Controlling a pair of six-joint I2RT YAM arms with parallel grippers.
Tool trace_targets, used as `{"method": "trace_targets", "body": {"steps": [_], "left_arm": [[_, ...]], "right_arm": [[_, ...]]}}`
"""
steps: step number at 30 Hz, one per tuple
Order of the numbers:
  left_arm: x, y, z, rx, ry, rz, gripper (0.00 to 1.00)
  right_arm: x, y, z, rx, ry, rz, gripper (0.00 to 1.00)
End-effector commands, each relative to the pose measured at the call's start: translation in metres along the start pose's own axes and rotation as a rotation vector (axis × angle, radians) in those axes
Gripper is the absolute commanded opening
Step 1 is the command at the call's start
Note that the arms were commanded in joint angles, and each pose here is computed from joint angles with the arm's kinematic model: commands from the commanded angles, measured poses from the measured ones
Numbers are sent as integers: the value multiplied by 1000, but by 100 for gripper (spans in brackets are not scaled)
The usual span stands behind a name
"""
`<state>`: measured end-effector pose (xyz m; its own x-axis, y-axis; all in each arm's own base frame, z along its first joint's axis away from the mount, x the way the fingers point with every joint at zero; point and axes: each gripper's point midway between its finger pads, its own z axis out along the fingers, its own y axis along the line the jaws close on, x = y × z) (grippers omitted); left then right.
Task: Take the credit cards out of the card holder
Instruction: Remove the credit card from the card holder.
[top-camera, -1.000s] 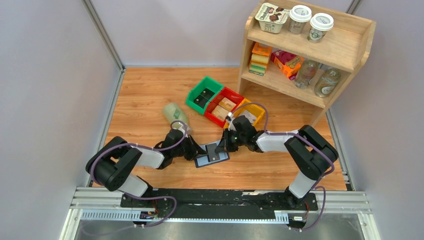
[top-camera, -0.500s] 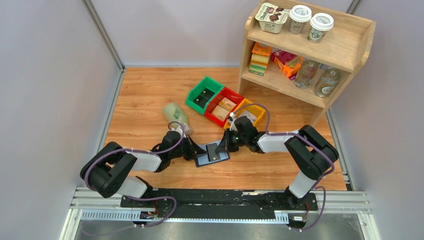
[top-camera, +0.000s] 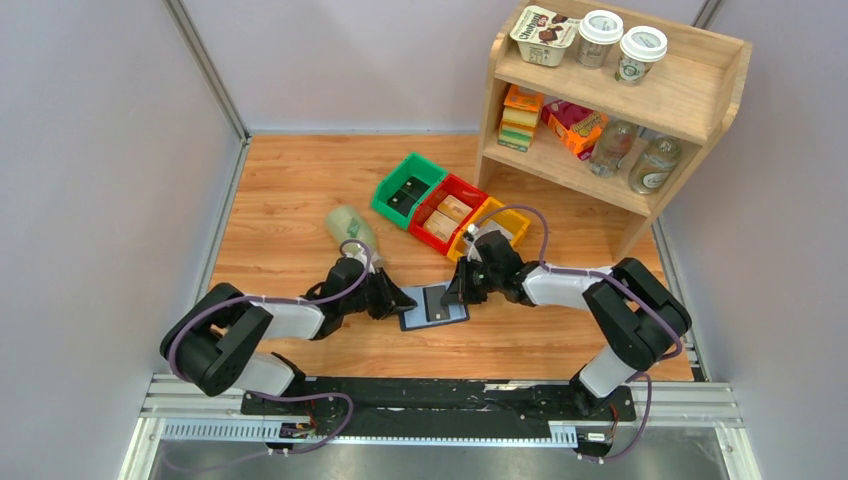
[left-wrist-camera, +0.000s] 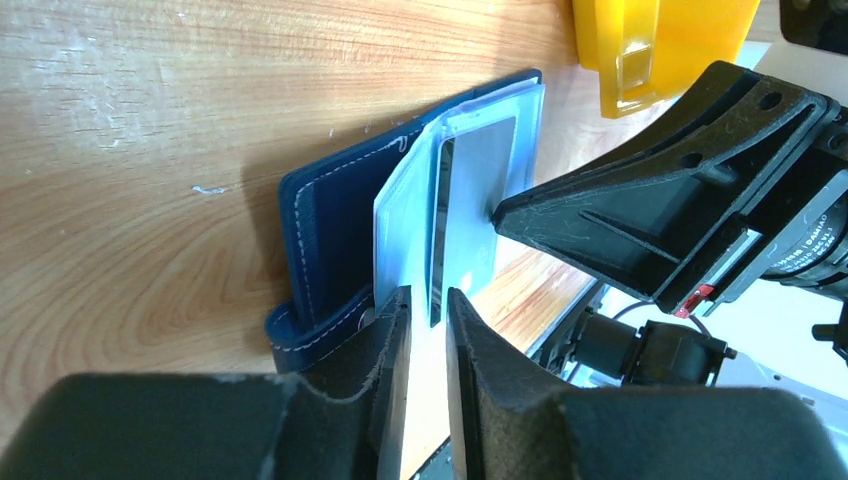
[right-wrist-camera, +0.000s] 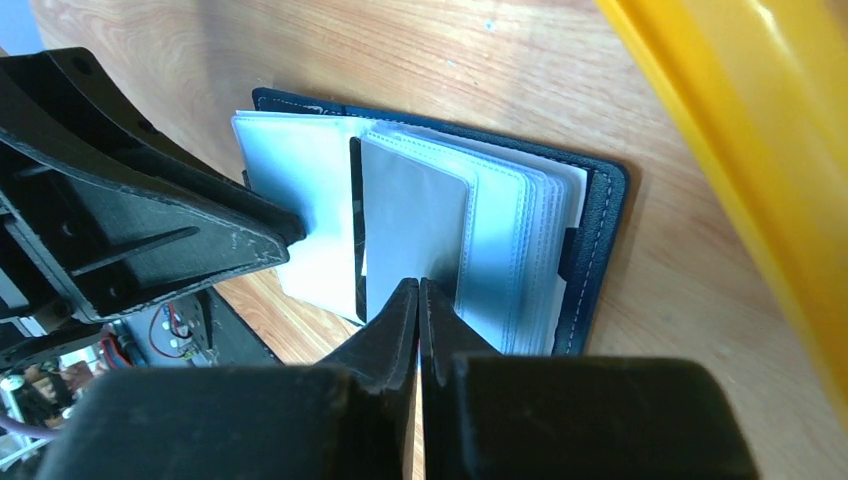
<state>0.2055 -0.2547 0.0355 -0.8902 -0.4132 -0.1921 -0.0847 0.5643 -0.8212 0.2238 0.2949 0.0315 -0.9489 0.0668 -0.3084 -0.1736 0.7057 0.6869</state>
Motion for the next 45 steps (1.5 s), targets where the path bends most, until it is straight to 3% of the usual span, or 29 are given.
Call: {"method": "trace_targets", "body": {"steps": [1,16,26,34,39,45], "left_arm": [[-4,-12,3,34,8,33,28],[-5,-35,11,58,50,87,38],[-5,-42,19,58,69,101,53],[4,-46,32,63,113,109,54],[6,-50,37,79,122,106,46],[1,-57,33,109,85,108,19]], "right_arm": [[-2,-19,-14,134,0,-47,5],[-23,-13,-24,126,-32,-84,8],[-7,-33,-16,156,9,-55,7],[1,-43,-13,162,24,-36,6],[3,-48,-12,167,26,-30,6],[7,-54,-12,177,36,-20,6]]}}
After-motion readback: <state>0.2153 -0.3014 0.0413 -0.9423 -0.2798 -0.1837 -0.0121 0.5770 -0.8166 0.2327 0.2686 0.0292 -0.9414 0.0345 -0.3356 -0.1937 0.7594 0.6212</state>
